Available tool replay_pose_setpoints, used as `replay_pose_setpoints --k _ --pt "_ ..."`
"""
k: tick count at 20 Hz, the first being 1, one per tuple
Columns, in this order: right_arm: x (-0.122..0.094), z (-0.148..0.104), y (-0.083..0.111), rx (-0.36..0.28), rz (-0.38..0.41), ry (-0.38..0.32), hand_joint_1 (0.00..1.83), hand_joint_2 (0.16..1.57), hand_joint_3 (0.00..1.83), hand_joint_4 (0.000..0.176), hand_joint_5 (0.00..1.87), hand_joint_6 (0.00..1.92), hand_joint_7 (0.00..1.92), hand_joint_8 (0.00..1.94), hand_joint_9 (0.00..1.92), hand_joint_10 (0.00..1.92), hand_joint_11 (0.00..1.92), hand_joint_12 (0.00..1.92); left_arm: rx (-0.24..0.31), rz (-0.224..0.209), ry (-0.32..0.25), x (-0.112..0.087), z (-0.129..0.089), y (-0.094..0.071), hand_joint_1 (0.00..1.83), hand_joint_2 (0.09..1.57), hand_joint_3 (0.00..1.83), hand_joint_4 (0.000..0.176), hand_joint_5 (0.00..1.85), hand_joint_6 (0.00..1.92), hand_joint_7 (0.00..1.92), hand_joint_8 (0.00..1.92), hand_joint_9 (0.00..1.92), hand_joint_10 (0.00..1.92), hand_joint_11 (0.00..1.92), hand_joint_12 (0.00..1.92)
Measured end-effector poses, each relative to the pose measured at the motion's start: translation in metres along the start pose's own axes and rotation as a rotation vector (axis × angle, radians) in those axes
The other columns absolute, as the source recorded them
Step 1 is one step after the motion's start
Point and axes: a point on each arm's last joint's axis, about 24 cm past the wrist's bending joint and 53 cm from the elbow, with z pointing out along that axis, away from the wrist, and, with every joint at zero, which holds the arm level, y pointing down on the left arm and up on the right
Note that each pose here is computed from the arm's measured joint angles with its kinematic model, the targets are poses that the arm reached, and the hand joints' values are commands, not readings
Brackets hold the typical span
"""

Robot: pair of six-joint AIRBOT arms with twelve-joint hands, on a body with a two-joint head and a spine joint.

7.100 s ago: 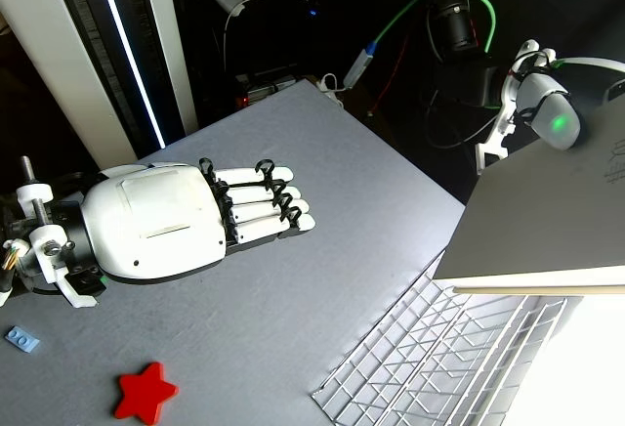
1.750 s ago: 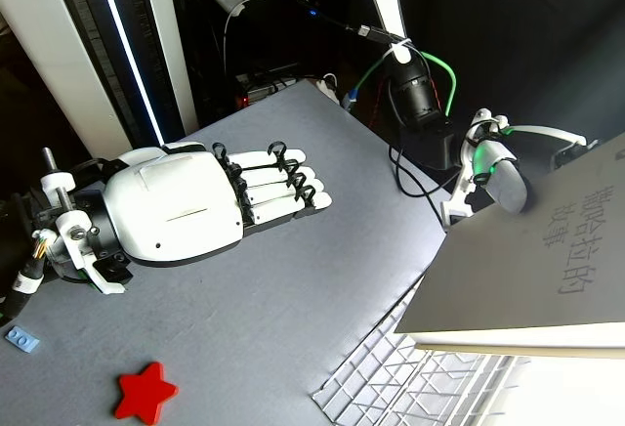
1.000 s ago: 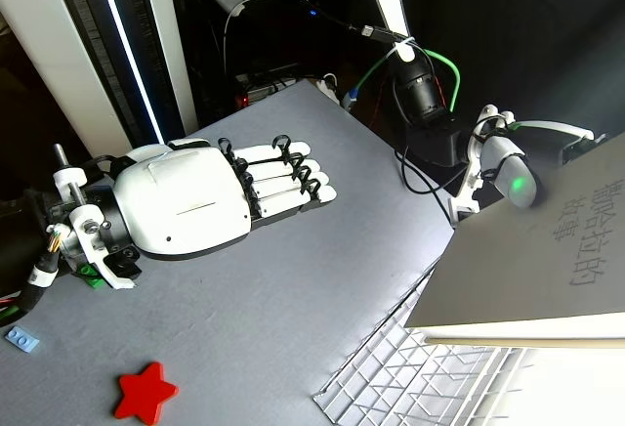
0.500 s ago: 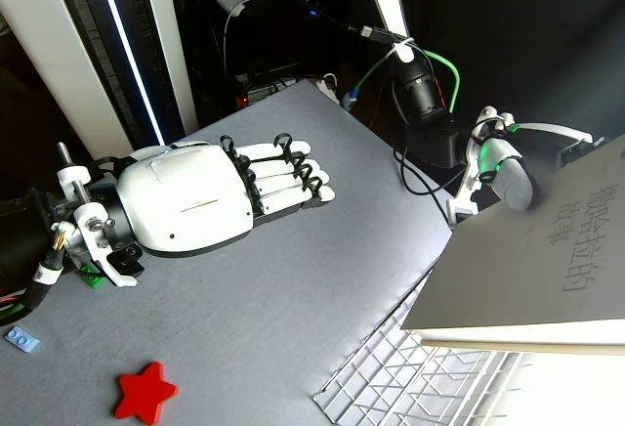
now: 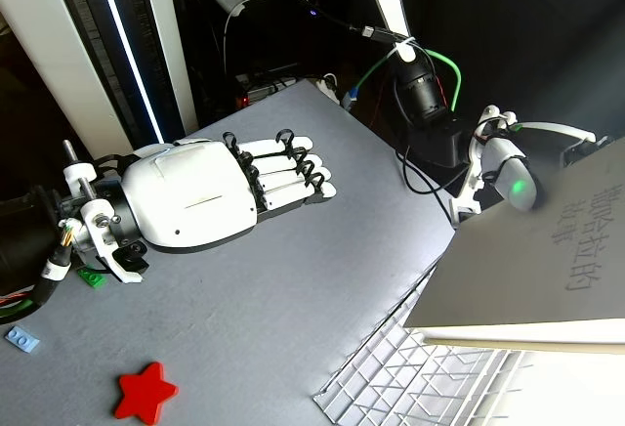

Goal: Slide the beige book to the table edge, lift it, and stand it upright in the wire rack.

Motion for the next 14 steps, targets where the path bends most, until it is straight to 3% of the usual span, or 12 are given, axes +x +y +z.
replay_pose_setpoints --k 2,3,8,14 --pt "0.0000 0.0000 0.0000 0.000 0.000 0.000 0.13 1.14 0.00 0.000 0.09 0.01 0.15 0.01 0.14 0.01 0.00 0.41 -0.001 0.000 -0.001 -0.0001 -0.0002 0.0004 1.25 1.17 0.00 0.000 0.89 0.88 0.91 1.38 0.84 1.48 0.62 1.80" --pt "0.0001 0.0001 0.0002 0.000 0.000 0.000 0.13 1.14 0.00 0.000 0.07 0.00 0.13 0.00 0.11 0.01 0.00 0.30 -0.005 -0.002 -0.003 0.0000 -0.0002 0.0014 1.24 1.17 0.00 0.000 0.89 0.87 0.90 1.40 0.82 1.50 0.62 1.79" --pt "0.0002 0.0005 0.0006 -0.003 0.000 0.000 0.14 1.13 0.00 0.000 0.08 0.00 0.14 0.00 0.12 0.00 0.00 0.36 -0.024 -0.025 -0.006 0.0050 -0.0026 0.0086 1.25 1.16 0.00 0.000 0.90 0.87 0.92 1.36 0.87 1.43 0.63 1.75" --pt "0.0006 0.0015 0.0017 -0.008 0.000 0.000 0.16 1.13 0.00 0.000 0.09 0.00 0.14 0.00 0.11 0.00 0.00 0.39 -0.025 -0.026 -0.007 0.0050 -0.0026 0.0090 1.24 1.17 0.00 0.000 0.90 0.86 0.90 1.40 0.85 1.51 0.64 1.81"
